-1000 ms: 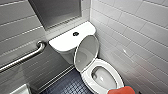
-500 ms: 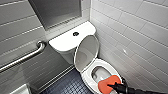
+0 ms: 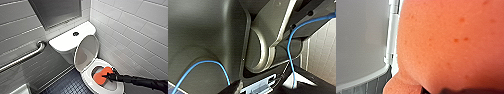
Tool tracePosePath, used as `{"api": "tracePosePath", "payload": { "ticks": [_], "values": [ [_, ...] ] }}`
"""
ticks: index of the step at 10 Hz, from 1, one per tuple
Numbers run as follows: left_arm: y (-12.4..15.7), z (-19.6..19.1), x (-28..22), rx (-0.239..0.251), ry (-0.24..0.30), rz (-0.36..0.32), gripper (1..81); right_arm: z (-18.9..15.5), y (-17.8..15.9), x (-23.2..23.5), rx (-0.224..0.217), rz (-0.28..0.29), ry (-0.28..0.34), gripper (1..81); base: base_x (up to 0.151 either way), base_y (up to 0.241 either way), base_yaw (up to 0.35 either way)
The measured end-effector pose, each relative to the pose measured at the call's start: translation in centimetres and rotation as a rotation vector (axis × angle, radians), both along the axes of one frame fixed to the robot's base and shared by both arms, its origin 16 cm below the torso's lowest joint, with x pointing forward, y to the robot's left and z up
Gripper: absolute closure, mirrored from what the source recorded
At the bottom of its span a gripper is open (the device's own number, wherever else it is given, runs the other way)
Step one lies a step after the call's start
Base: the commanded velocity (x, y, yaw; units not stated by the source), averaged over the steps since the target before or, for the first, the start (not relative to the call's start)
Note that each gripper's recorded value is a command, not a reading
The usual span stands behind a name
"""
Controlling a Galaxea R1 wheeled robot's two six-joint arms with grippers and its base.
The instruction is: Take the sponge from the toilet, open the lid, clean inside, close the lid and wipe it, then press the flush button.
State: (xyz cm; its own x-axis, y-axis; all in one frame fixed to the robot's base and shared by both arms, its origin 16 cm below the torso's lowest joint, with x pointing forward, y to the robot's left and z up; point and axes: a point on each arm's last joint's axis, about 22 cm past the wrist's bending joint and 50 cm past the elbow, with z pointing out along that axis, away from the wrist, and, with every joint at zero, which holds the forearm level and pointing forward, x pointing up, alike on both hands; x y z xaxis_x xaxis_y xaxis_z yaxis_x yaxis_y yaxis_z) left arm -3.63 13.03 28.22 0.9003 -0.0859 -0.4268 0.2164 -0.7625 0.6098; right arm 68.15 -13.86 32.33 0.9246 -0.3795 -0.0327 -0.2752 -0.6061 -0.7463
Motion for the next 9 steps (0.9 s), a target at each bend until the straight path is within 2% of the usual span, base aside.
{"api": "tracePosePath", "payload": {
  "ticks": [2, 3, 6, 9],
  "values": [
    [-0.3, 0.1, 0.0, -0.004, 0.000, 0.003, 1.0, 0.7, -0.8, 4.0, -0.041, 0.011, -0.030, 81.1, 0.000, 0.000, 0.000],
    [-0.1, -0.1, 0.0, 0.001, 0.000, 0.000, 1.0, 0.1, -1.5, 4.7, -0.068, 0.010, -0.023, 81.1, 0.000, 0.000, 0.000],
    [0.4, -0.4, -0.2, 0.013, 0.001, -0.007, 1.0, -1.4, -0.1, 6.3, -0.102, 0.012, -0.013, 81.1, 0.000, 0.000, 0.000],
    [0.4, -0.5, -0.2, 0.015, 0.000, -0.008, 1.0, -3.5, -2.2, 9.1, -0.189, -0.043, -0.016, 81.1, 0.000, 0.000, 0.000]
  ]
}}
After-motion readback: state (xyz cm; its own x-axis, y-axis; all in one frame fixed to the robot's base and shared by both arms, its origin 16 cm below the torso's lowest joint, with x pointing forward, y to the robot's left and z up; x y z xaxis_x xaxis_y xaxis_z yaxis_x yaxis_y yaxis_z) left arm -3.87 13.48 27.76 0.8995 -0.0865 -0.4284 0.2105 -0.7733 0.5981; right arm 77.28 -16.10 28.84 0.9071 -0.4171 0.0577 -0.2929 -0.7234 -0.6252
